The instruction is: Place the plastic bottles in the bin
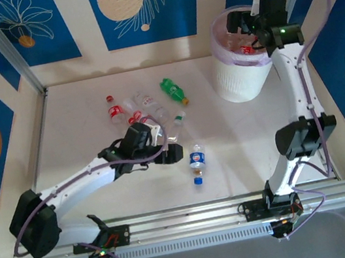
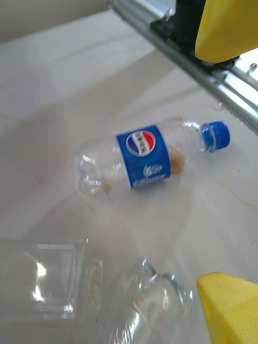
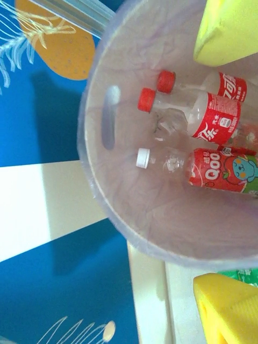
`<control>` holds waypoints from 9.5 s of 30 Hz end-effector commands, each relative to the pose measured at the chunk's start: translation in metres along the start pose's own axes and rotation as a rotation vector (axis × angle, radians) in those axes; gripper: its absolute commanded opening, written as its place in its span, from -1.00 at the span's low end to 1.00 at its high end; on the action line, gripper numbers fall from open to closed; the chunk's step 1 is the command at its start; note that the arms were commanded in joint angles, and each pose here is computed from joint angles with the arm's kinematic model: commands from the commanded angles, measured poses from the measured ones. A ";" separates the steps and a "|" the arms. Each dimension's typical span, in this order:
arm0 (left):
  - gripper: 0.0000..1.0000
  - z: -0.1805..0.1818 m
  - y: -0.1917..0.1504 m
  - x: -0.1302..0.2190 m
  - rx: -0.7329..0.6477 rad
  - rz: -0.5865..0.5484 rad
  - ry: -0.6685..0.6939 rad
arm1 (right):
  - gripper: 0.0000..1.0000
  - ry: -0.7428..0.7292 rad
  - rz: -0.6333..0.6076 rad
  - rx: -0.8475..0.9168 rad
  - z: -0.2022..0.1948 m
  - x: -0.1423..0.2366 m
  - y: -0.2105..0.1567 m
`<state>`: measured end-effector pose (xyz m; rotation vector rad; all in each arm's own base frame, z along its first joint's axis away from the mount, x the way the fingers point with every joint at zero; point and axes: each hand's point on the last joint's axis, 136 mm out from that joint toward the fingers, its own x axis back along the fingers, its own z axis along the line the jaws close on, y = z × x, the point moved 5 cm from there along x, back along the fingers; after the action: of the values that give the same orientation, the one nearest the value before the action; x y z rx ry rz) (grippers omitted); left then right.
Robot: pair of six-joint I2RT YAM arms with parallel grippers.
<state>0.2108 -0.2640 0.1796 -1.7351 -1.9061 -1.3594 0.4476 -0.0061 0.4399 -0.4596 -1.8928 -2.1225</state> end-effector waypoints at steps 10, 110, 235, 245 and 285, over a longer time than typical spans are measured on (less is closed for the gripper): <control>1.00 -0.037 -0.019 -0.043 -0.090 0.152 0.122 | 0.98 0.146 0.048 -0.079 0.032 0.137 -0.062; 0.41 -0.065 0.012 -0.044 -0.148 -0.009 -0.447 | -0.05 0.886 0.800 -0.465 0.147 0.060 -0.312; 1.00 0.021 0.070 -0.036 -0.316 0.078 0.334 | 0.98 0.266 0.224 -0.309 0.017 0.142 -0.151; 1.00 0.039 0.070 -0.080 -0.364 0.165 0.470 | 0.98 0.307 0.368 -0.402 0.019 0.153 -0.210; 0.18 -0.002 0.073 -0.052 -0.311 -0.089 0.203 | 0.96 0.560 0.403 -0.488 0.062 0.133 -0.219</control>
<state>0.2952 -0.3020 0.1564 -1.5278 -1.5882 -1.8810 0.2298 0.0636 0.2924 -0.3543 -0.9615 -2.1444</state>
